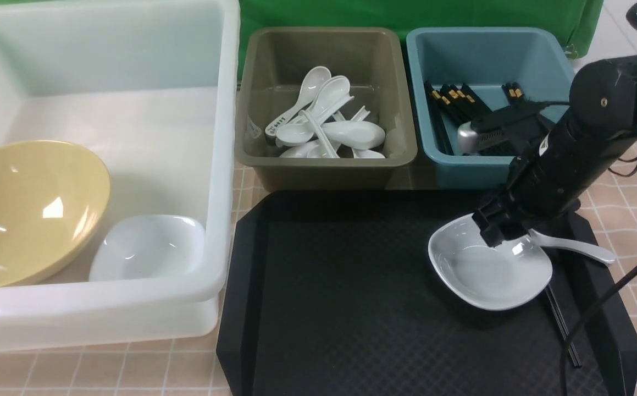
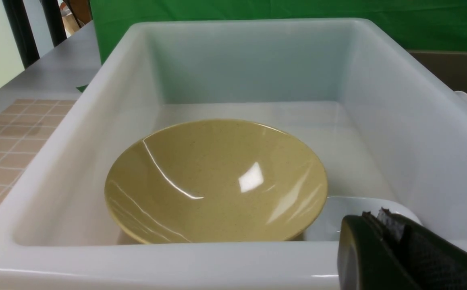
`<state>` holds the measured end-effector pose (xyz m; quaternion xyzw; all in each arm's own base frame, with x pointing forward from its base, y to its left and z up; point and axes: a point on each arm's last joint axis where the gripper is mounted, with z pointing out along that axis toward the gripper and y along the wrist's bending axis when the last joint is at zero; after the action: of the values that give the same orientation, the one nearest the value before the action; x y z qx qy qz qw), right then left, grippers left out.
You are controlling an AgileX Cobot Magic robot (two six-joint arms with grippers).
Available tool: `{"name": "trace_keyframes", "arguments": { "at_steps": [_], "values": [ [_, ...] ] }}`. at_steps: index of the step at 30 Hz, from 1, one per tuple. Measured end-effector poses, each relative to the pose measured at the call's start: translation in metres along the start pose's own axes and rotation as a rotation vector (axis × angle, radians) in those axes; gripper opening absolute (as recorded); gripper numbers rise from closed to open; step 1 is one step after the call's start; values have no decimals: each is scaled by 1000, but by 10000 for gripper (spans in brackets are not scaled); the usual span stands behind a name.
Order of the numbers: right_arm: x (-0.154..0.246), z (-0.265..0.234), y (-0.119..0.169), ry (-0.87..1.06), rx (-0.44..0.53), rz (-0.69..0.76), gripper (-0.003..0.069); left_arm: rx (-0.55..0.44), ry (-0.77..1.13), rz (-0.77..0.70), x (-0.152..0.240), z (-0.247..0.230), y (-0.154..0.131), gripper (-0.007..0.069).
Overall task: On brown table put chopsticks spoon bowls plates into blue grey white boxes.
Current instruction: 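Reach for and grasp the small white dish on the black tray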
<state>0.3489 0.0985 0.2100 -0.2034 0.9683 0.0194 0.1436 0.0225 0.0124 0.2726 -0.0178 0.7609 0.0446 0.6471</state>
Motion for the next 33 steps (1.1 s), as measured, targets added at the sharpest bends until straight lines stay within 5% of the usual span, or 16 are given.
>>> {"name": "trace_keyframes", "arguments": {
  "at_steps": [10, 18, 28, 33],
  "values": [
    [3, 25, 5, 81, 5, -5, 434, -2, 0, 3, 0, 0, 0, -7],
    [-3, 27, 45, 62, -48, -80, 213, -4, -5, 7, 0, 0, 0, -7],
    [-8, 40, 49, 57, -89, -50, 253, -5, -8, 9, -1, 0, 0, -7],
    [-11, 33, 50, 47, -105, -108, 181, -5, -8, 9, -1, 0, 0, -7]
  ]
}}
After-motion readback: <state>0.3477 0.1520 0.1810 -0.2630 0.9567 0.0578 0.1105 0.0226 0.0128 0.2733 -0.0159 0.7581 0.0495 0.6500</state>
